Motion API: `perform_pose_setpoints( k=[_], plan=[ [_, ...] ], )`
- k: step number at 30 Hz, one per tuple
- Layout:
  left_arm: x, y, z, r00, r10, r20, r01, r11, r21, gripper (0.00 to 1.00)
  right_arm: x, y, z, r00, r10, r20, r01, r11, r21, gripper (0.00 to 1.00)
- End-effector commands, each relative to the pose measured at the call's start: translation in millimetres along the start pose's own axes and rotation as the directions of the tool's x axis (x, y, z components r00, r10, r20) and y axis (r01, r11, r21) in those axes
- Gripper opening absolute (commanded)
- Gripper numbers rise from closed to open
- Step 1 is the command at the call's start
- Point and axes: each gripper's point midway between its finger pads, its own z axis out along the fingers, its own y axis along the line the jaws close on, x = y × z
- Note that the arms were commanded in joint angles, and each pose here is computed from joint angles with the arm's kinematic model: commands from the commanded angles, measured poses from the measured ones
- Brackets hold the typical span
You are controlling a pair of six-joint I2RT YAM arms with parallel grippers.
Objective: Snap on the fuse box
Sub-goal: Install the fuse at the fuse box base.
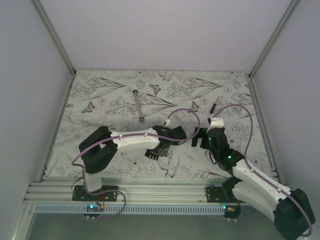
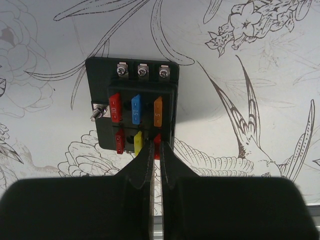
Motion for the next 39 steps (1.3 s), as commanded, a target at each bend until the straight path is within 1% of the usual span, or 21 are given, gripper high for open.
perform_pose_setpoints(
  k=[1,5,11,15,17,24,32,39],
  plan=[
    [78.6,26.8,54.6,0.963,0.016,-0.27,-0.056,0.989,-0.139,0.0,-8.9,-0.3,-0.2,1.0,0.011,0.027,-0.011,1.0,-0.001,0.99],
    [42.7,13.9,24.4,0.991,0.012,-0.13,-0.023,0.997,-0.077,0.0,-9.0,0.1,-0.2,1.0,0.012,0.027,-0.012,1.0,-0.003,1.0],
    [-7.6,4.4,-22.0,0.999,0.0,0.053,-0.001,1.0,0.01,0.13,-9.3,0.3,-0.6,1.0,0.013,0.029,-0.013,1.0,-0.005,1.0],
    [-25.2,4.4,-41.5,0.993,-0.004,0.119,0.0,0.999,0.037,0.22,-9.2,0.7,-0.7,1.0,0.012,0.028,-0.012,1.0,-0.007,1.0],
    [-26.8,4.4,-43.3,0.992,-0.005,0.124,0.0,0.999,0.042,0.24,-9.2,0.4,-0.5,1.0,0.013,0.028,-0.013,1.0,-0.006,1.0],
    [-21.1,9.9,-32.7,0.996,-0.015,0.082,0.013,1.0,0.028,0.24,-9.8,0.8,-0.4,0.999,0.011,0.03,-0.011,1.0,-0.006,1.0],
    [-13.8,3.7,-19.5,1.0,-0.008,0.025,0.007,0.999,0.032,0.22,-9.8,0.6,-0.3,1.0,0.01,0.029,-0.01,1.0,-0.005,1.0],
    [-4.4,4.7,-9.7,1.0,-0.014,-0.014,0.015,1.0,0.02,0.17,-10.3,0.6,-0.6,0.999,0.012,0.032,-0.012,1.0,-0.006,1.0]
  ],
)
